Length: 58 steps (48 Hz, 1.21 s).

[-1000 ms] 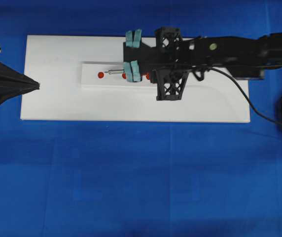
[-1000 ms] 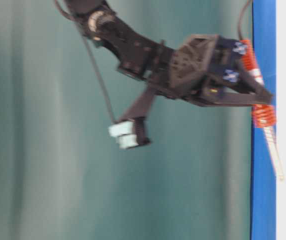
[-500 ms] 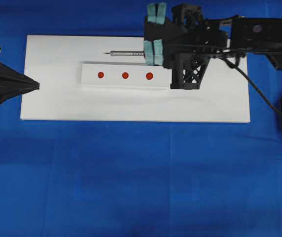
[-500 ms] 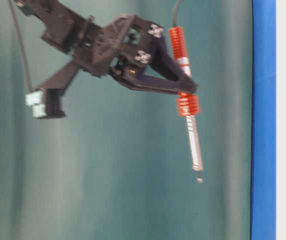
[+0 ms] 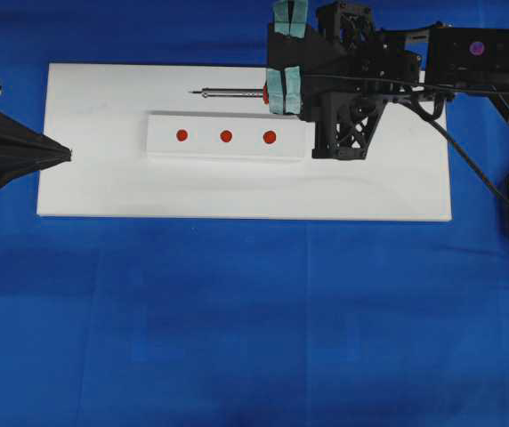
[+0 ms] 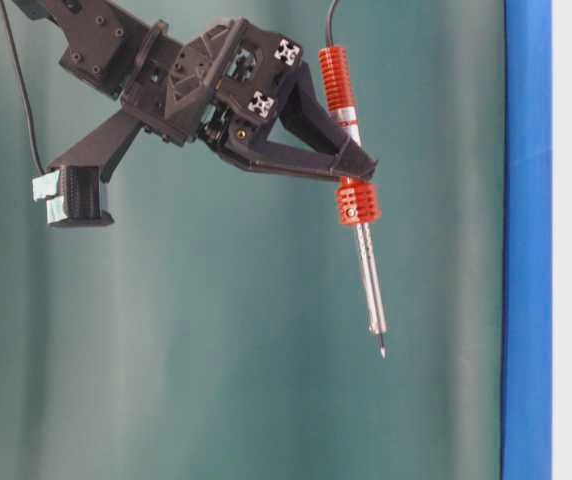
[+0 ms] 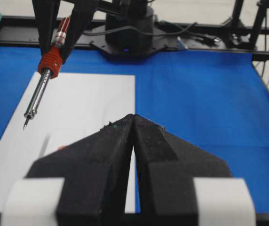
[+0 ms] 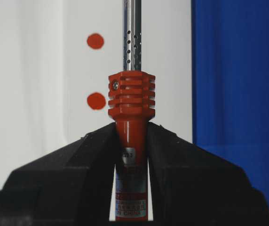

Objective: Touch the tip of the soldering iron to the mark.
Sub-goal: 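Raise the iron tip off the strip, then lower the iron tip onto the middle red dot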

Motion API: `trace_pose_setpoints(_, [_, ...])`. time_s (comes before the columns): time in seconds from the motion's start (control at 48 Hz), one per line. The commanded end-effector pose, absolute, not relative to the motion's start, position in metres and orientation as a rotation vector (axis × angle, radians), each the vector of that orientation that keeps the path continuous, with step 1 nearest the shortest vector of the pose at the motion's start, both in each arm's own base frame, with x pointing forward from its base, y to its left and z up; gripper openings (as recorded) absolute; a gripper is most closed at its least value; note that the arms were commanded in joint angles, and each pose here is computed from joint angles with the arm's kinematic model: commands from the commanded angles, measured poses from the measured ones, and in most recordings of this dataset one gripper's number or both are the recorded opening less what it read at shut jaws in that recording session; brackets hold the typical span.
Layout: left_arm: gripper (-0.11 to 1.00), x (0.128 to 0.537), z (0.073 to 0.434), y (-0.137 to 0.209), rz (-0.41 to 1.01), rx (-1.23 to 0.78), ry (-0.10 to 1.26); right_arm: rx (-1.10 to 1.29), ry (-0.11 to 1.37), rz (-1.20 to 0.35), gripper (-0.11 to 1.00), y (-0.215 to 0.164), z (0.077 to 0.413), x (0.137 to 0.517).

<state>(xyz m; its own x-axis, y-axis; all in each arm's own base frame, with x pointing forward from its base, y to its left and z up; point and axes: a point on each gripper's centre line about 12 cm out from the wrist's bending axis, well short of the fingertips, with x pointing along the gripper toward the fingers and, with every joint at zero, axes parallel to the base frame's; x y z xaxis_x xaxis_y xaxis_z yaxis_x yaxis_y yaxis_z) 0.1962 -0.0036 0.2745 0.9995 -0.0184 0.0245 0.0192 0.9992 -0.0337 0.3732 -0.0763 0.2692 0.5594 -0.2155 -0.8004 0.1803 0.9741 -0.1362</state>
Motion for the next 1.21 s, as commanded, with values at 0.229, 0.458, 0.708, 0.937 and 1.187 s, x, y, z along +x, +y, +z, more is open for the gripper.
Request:
trace_pose_setpoints(0.229, [0.00,0.197,0.280,-0.004,-0.020,-0.033,-0.041,-0.036,0.917,-0.236,0.06,-0.070,0.281,0.342])
trace_pose_setpoints(0.458, [0.00,0.197,0.280,-0.004,-0.021,-0.033,-0.041,-0.036,0.918,-0.233,0.06,-0.067,0.280,0.330])
trace_pose_setpoints(0.708, [0.00,0.197,0.280,-0.004,-0.021,-0.033,-0.044,-0.033,0.917,-0.234,0.06,-0.067,0.281,0.331])
trace_pose_setpoints(0.937, [0.00,0.197,0.280,-0.004,-0.021,-0.033,-0.043,-0.026,0.942,-0.232,0.06,-0.067,0.271,0.335])
trace_pose_setpoints(1.187, [0.00,0.197,0.279,-0.004,-0.021,-0.033,-0.040,-0.021,1.009,-0.217,0.06,-0.065,0.242,0.348])
